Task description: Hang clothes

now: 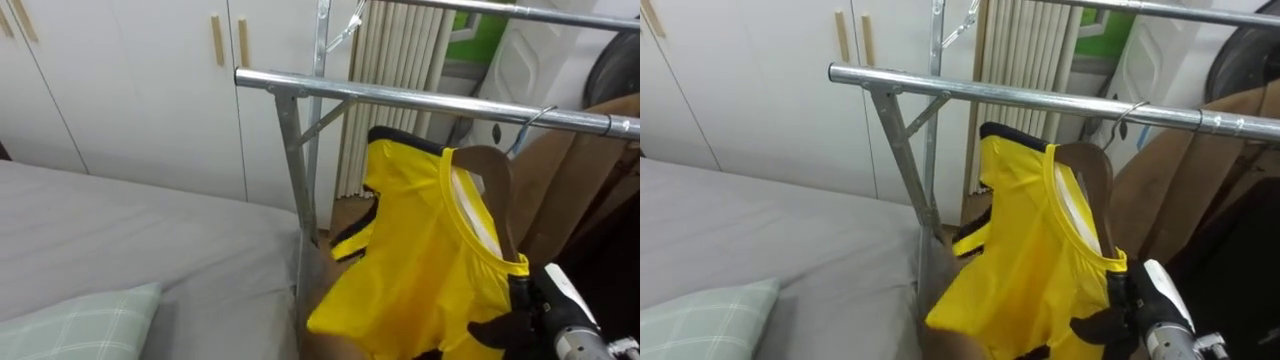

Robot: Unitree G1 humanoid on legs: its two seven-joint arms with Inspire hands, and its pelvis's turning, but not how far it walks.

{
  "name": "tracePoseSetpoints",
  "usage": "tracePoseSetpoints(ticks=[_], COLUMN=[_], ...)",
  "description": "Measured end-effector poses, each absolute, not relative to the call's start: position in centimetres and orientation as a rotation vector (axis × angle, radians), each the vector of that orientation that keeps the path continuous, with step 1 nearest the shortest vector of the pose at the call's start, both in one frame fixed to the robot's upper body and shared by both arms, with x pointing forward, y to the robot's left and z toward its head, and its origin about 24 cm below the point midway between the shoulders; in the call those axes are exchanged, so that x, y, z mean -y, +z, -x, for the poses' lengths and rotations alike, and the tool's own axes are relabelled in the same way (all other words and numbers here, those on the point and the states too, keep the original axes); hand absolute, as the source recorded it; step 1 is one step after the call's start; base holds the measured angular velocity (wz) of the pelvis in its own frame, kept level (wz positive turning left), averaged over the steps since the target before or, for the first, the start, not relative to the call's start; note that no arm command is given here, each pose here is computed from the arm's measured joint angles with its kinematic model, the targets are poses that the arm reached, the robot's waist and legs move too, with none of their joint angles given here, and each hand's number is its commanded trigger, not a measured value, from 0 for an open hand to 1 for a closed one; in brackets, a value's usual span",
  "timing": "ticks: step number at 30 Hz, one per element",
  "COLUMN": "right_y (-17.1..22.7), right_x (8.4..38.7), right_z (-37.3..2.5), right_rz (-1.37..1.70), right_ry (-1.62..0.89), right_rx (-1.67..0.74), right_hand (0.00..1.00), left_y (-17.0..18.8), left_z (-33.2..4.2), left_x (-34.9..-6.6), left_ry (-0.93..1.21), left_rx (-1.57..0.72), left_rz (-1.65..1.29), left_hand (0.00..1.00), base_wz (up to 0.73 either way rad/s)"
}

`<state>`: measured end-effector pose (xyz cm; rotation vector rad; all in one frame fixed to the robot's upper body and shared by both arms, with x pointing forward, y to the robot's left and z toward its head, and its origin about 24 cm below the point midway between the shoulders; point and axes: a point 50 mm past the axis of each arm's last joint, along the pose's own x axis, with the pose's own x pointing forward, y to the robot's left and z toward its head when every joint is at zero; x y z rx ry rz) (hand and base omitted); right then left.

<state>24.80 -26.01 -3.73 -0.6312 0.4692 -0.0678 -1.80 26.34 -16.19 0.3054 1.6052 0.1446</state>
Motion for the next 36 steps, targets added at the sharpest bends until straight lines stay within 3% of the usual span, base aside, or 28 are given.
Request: tracePoseSetpoints(ticks=[23,36], right_y=[-3.7,0.3], right_x=[26.1,24.9], right_z=[-24.8,-26.6], right_rz=[0.613,0.524], right_ry=[-0.097,-0.217], right_rx=[-0.462,-0.236], right_hand=[0.00,0.00], left_y=[-16.1,-16.3], left_z=[1.7,2.1], left_x=[-26.6,-26.1], left_ry=[0.157,0.145], left_rx=[-1.599,-1.632], left_rz=[-0.313,-0.296], left_hand=[0.00,0.00], base_wz=[0.00,-0.04])
